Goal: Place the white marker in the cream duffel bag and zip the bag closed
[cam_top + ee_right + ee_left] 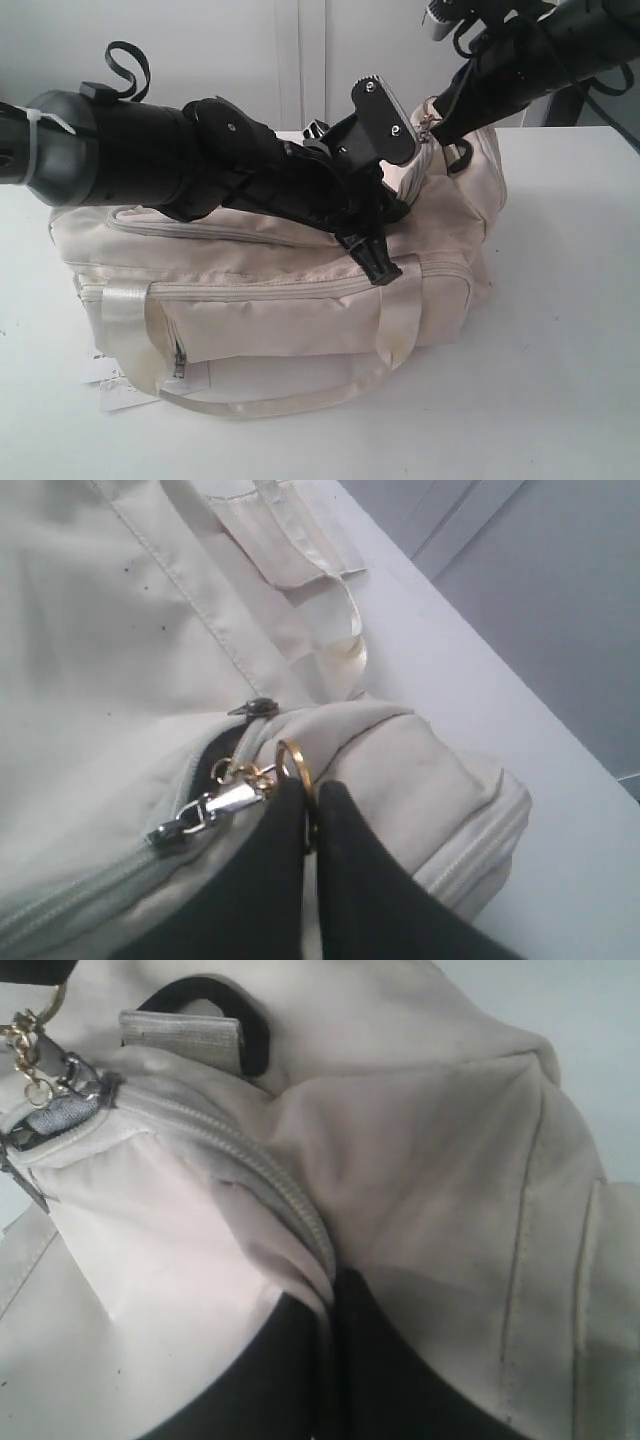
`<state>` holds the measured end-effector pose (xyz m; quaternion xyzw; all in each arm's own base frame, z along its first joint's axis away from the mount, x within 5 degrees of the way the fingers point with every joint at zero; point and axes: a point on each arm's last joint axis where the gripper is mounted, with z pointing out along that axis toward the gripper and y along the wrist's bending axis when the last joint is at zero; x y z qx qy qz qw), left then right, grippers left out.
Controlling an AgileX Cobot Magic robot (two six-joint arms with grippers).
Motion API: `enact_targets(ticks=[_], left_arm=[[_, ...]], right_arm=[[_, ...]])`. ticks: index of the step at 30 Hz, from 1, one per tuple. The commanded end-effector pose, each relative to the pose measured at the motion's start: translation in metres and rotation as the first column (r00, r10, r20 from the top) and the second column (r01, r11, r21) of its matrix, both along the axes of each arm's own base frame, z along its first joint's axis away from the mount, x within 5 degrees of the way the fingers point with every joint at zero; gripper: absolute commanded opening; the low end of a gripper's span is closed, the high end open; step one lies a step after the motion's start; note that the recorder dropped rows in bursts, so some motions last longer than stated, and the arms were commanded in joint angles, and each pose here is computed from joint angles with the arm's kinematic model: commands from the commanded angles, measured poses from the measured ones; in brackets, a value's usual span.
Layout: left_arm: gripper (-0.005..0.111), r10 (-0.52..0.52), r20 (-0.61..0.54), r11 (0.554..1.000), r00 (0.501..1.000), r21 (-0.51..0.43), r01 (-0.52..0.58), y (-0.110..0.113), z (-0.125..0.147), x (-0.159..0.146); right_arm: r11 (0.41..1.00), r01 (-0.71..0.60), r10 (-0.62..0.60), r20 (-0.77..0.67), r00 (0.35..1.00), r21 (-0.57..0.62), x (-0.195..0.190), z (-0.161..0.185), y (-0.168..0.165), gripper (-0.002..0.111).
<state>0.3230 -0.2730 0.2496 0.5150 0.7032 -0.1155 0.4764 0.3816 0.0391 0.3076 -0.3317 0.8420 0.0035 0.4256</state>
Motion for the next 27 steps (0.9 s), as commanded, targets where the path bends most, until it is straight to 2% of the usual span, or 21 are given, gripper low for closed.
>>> enact_targets(ticks=[1,16,27], left_arm=[[0.000,-0.053,-0.047,0.998,0.997,0.013,0.053,-0.002,-0.006,-0.006],[0.000,-0.050,-0.045,0.999,0.998,0.013,0.050,-0.002,-0.006,-0.006],[0.000,-0.050,-0.045,0.999,0.998,0.013,0.050,-0.002,-0.006,-0.006]], right_arm=[[0.994,0.103,-0.107,0.116,0.987,0.042,0.015,0.004,-0.009,0.000],[0.976,0.189,-0.204,0.147,0.968,0.113,0.033,-0.011,-0.012,0.000],[0.967,0.229,-0.247,0.195,0.949,0.112,0.039,-0.013,-0.016,0.000]])
